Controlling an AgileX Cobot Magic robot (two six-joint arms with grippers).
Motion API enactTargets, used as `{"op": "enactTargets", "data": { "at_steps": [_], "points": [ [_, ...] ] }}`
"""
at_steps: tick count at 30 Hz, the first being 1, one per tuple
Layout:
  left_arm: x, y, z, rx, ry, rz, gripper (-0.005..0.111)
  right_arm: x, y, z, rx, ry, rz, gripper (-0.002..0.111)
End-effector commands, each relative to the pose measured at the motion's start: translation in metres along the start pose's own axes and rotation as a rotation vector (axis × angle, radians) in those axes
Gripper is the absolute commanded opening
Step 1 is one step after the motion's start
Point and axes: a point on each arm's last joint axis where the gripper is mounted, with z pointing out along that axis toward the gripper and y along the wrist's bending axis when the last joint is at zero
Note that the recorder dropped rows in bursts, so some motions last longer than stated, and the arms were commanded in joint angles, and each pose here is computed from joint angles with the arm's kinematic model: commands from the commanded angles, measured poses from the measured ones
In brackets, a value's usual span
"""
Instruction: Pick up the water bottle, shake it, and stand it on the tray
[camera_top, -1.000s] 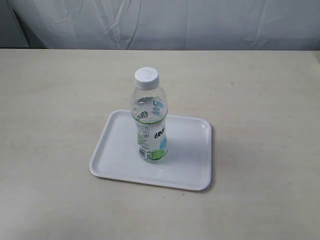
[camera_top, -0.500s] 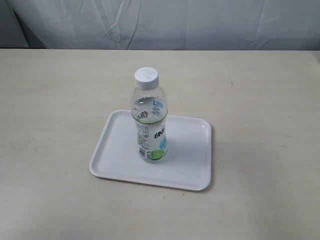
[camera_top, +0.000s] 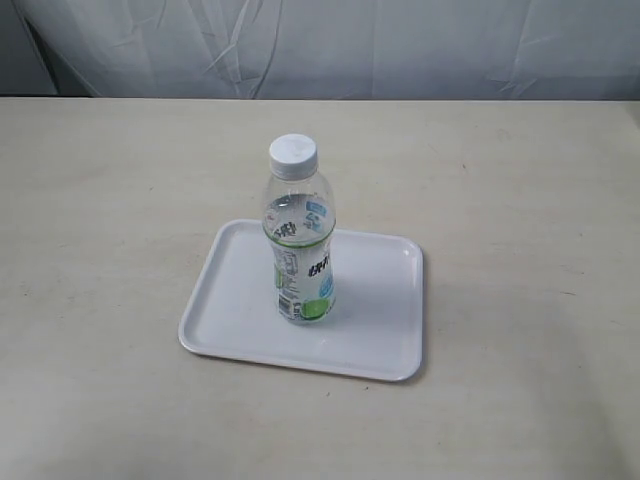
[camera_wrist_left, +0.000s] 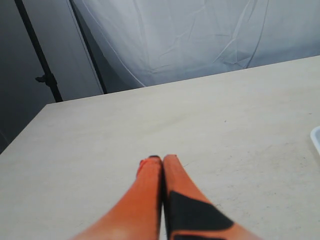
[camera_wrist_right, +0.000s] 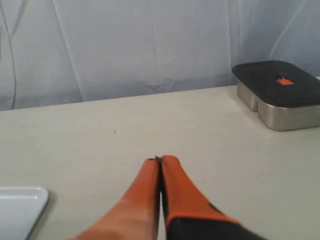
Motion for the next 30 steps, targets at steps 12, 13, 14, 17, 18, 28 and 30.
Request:
{"op": "enactTargets", "data": {
  "at_steps": [12,13,14,17,18,28,30],
  "points": [
    [0.001,0.000,0.000,0.001,0.001,-0.005,0.000,0.032,-0.002,0.009,0.020,0.091,0.005,0.003],
    [0.001,0.000,0.000,0.001,0.001,-0.005,0.000,0.032,-0.002,0.009,0.020,0.091,0.005,0.003],
    [0.001,0.000,0.000,0.001,0.001,-0.005,0.000,0.032,-0.002,0.009,0.020,0.091,0.005,0.003],
    [0.001,0.000,0.000,0.001,0.001,-0.005,0.000,0.032,-0.002,0.009,0.020,0.091,0.005,0.003],
    [0.001,0.000,0.000,0.001,0.001,-0.005,0.000,0.032,-0.002,0.009,0.020,0.091,0.005,0.003],
    [0.001,0.000,0.000,0.001,0.001,-0.005,0.000,0.032,-0.002,0.009,0.020,0.091,0.005,0.003],
    [0.001,0.000,0.000,0.001,0.001,-0.005,0.000,0.032,-0.002,0.009,0.020,0.091,0.005,0.003]
  ]
}}
